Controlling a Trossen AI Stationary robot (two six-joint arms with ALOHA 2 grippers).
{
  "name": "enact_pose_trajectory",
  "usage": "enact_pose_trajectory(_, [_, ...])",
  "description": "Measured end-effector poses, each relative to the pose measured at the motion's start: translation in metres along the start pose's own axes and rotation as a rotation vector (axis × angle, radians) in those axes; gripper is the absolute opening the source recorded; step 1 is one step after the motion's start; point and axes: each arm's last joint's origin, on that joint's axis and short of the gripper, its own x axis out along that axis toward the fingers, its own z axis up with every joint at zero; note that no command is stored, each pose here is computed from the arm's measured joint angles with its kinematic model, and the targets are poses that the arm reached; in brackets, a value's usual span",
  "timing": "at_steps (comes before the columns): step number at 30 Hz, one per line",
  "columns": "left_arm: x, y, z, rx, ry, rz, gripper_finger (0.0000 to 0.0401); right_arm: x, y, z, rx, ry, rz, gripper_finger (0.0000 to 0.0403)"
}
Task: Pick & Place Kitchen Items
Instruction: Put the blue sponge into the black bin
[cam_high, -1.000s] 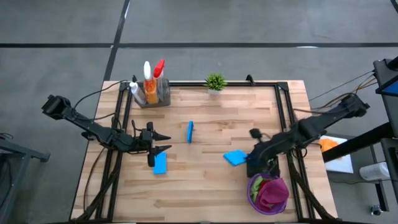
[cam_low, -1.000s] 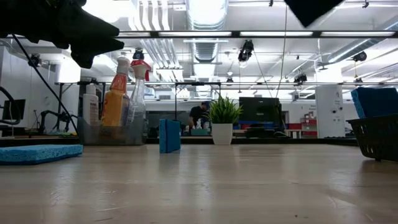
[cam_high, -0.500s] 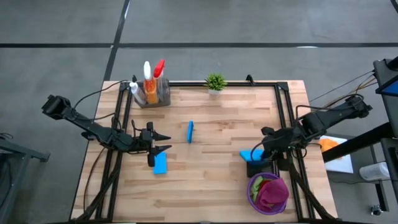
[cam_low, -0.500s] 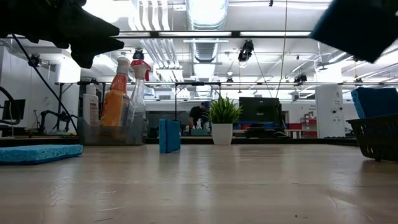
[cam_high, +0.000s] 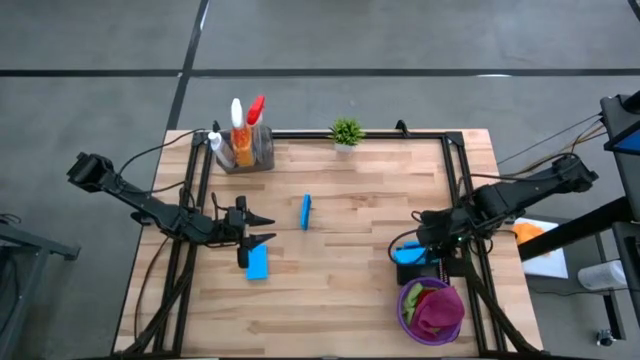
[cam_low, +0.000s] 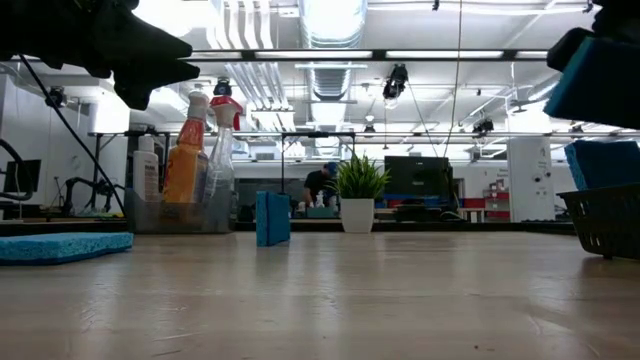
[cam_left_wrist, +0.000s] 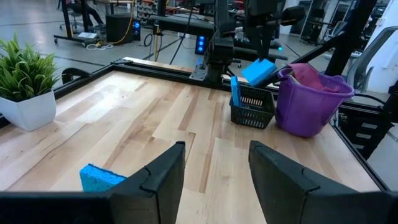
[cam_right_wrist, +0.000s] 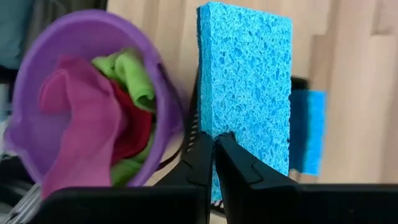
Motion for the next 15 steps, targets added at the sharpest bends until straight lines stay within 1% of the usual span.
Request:
enact_pose_trajectory(4, [0.0, 0.0, 0.0, 0.0, 0.0, 0.0, 0.018, 0.009, -0.006, -0.003, 0.035, 0.051, 0.032, 0.0018])
enact_pose_trajectory(8, [0.0, 0.0, 0.0, 0.0, 0.0, 0.0, 0.018, 0.02, -0.015, -0.007, 0.058, 0.096, 0.022, 0.0018])
enact_pose_trajectory(15, [0.0, 0.0, 0.0, 0.0, 0.001, 0.0, 0.018, 0.037, -0.025, -0.009, 0.094, 0.159, 0.042, 0.0018])
